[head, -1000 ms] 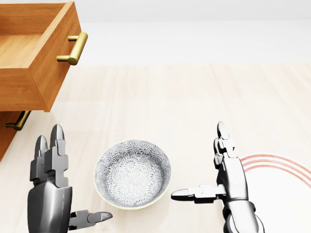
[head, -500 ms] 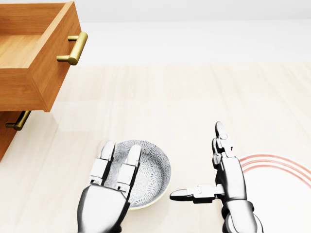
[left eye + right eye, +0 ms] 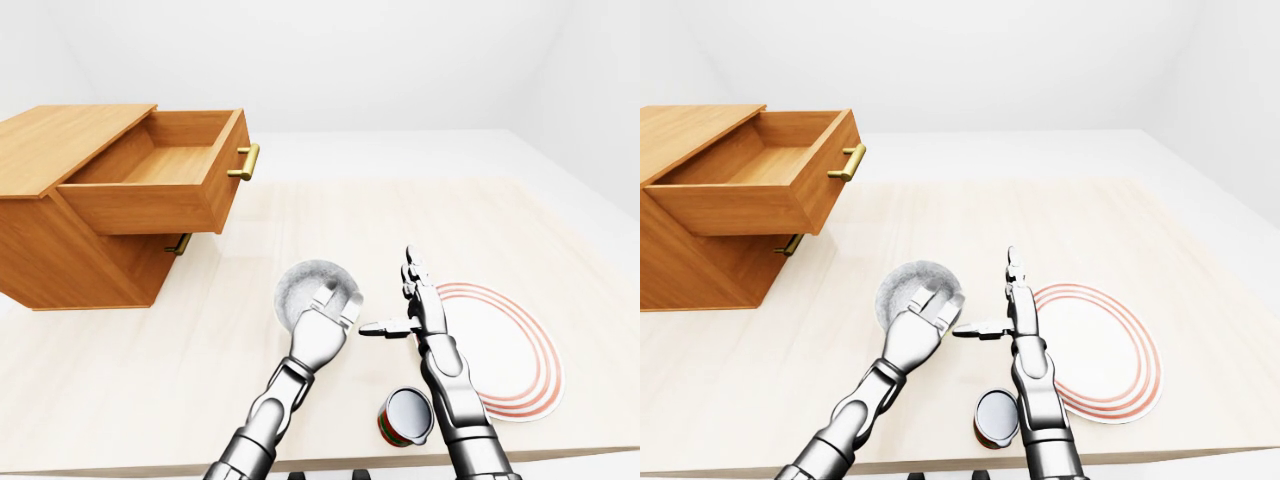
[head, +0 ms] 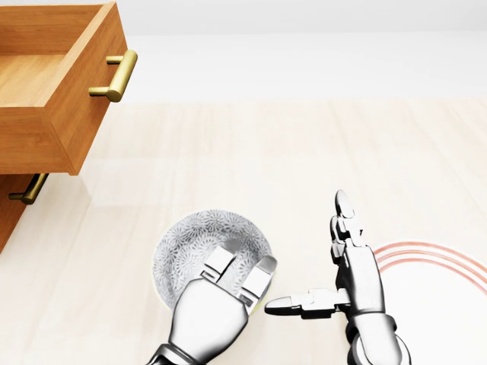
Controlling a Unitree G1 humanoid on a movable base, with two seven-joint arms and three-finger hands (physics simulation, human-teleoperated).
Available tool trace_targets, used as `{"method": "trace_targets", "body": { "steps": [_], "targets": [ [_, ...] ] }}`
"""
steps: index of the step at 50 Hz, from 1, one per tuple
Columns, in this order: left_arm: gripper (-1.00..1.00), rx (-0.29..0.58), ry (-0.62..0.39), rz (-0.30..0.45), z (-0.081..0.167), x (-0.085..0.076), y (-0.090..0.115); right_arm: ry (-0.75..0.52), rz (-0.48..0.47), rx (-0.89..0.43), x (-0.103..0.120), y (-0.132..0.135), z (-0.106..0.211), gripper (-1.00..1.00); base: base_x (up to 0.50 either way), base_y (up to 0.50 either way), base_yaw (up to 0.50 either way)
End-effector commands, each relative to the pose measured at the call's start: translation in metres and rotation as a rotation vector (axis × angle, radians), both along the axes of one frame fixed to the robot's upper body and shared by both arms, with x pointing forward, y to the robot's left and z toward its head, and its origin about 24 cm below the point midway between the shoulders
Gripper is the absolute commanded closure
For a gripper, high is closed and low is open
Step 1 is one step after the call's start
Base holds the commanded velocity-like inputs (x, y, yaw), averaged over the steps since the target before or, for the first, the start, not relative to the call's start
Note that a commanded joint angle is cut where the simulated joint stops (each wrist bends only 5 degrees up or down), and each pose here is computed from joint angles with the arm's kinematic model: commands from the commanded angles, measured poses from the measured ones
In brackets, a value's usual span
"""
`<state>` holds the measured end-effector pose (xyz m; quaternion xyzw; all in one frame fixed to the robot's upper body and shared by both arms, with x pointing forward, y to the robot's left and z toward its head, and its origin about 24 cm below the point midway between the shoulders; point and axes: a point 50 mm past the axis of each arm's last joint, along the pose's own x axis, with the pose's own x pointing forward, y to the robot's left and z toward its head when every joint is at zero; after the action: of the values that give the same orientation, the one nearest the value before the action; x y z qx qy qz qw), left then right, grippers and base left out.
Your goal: Put the bowl on top of the cabinet.
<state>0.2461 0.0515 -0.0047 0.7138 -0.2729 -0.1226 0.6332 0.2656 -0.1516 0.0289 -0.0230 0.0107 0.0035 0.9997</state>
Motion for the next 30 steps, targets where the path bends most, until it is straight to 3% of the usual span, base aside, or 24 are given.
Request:
{"method": "trace_targets", "body": {
  "steps": [1,22,25,30],
  "targets": [
    [0.95,0.063,0.126,-0.012,-0.032,-0.018,0.002,0.001,0.001,0.0,0.0,0.0,0.0,-1.0,0.0,0.0,0.0],
    [0.95,0.045,0.103,0.001,-0.026,-0.018,0.005,0.001,0.002,-0.002,0.001,0.0,-0.001,-1.0,0.0,0.0,0.0],
    [0.95,0.02,0.089,0.017,-0.021,-0.016,0.007,0.001,0.003,-0.002,0.002,0.0,-0.002,-1.0,0.0,0.0,0.0],
    [0.95,-0.093,0.02,0.078,0.002,-0.009,0.016,0.001,0.006,-0.002,0.002,0.001,-0.002,-1.0,0.0,0.0,0.0]
  ]
}}
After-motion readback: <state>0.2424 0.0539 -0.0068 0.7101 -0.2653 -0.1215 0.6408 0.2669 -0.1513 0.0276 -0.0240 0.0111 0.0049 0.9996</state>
